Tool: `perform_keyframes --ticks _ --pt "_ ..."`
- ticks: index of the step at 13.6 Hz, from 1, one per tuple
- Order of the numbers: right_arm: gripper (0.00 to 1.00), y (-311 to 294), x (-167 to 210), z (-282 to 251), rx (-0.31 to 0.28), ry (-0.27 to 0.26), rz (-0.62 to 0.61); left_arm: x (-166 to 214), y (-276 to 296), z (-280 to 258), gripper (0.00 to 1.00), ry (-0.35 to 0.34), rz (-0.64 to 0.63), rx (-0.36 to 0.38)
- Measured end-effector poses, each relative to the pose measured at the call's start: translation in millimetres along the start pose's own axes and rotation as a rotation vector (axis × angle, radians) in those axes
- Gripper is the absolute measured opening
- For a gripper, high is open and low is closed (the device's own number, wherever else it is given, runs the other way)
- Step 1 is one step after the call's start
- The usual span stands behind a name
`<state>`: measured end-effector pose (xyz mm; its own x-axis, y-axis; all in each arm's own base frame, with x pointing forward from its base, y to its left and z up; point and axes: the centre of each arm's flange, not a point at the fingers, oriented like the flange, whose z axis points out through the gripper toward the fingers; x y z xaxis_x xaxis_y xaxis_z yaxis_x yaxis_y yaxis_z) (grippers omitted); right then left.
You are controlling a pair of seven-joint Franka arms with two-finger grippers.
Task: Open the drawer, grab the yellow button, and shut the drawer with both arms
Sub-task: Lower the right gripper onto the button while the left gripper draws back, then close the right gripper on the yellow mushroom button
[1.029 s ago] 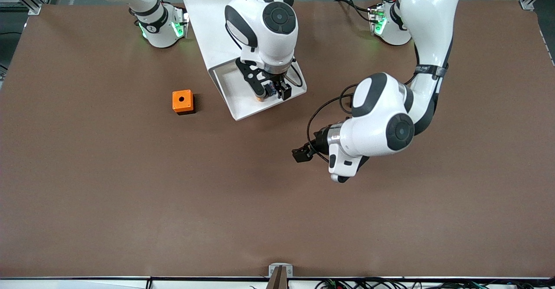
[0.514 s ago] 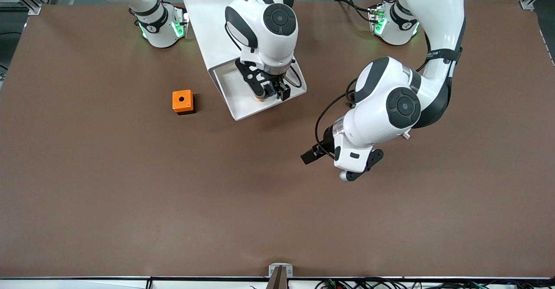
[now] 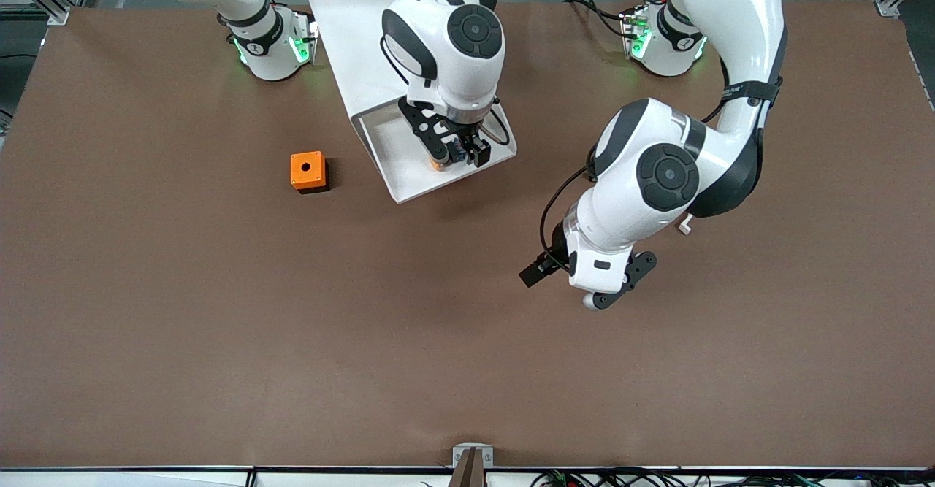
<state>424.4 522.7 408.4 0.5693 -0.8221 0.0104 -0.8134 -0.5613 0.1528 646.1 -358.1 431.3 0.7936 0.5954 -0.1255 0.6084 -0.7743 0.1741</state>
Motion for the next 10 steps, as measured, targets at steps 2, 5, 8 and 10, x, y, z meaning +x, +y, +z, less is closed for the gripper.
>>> perform_keyframes --ticks 2,5,8,10 --pt "1.0 0.1 -0.2 0.1 0.0 0.0 0.0 -5.5 1.5 3.0 1.0 -0.007 0.005 0.003" --pt "1.0 0.0 0.1 0.1 0.0 0.0 0.0 -11.5 2.6 8.3 1.0 -0.011 0.013 0.012" --pt "1.0 0.0 0.1 0.1 0.0 0.0 0.0 -10.2 -0.7 15.5 1.0 -0.016 0.009 0.026" --pt "1.0 0.1 0.3 0.9 -0.002 0.001 0.001 -7.9 -2.1 16.2 1.0 -0.016 0.005 0.028"
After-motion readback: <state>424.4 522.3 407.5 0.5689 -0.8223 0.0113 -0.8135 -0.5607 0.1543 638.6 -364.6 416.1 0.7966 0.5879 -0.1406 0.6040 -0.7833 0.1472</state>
